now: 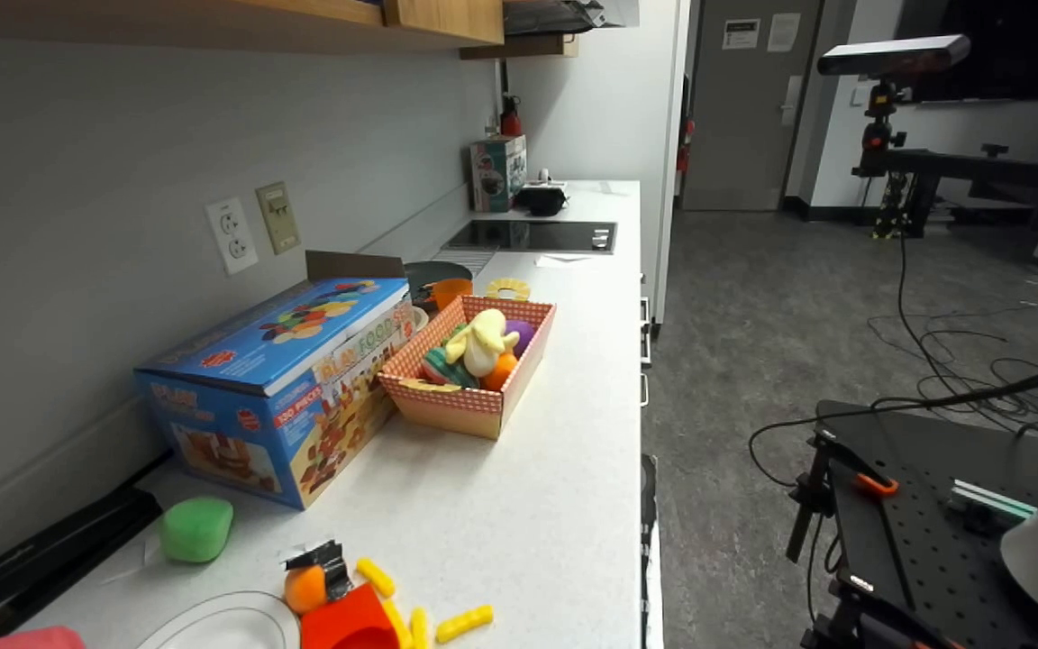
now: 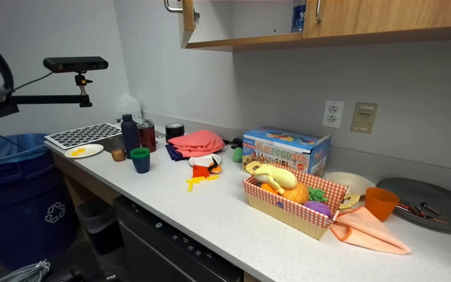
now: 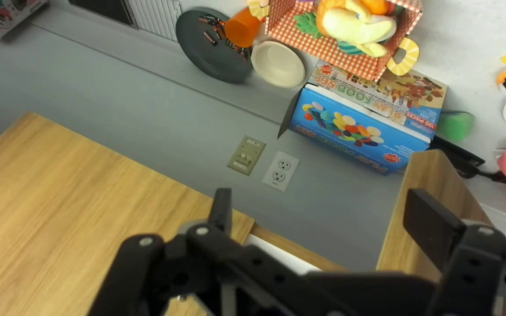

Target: Close the cabinet

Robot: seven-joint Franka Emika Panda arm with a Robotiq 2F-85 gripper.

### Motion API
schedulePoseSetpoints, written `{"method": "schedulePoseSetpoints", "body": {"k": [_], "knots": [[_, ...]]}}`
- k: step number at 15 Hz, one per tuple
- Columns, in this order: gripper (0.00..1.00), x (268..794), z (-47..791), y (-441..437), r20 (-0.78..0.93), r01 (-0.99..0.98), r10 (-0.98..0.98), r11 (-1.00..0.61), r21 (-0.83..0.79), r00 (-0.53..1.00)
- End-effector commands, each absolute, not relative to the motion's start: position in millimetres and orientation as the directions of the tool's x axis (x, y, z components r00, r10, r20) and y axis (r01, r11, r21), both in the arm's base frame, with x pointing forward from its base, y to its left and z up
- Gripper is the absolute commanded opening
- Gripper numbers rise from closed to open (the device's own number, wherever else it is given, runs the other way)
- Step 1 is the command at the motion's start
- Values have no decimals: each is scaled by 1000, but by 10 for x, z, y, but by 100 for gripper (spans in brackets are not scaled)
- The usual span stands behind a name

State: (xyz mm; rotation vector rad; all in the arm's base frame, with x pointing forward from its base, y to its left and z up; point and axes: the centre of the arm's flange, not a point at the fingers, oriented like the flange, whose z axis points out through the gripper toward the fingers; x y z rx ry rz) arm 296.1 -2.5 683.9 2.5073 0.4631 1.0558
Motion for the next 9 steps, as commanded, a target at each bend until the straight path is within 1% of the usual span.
{"method": "schedulePoseSetpoints", "body": {"k": [1, 6, 9], "knots": [[100, 3007, 6806, -32, 615, 161, 433, -880, 447, 659], [100, 2960, 6761, 21, 576, 332, 455, -890, 312, 680], [100, 2939, 6703, 79, 555, 443, 483, -870, 216, 677]]}}
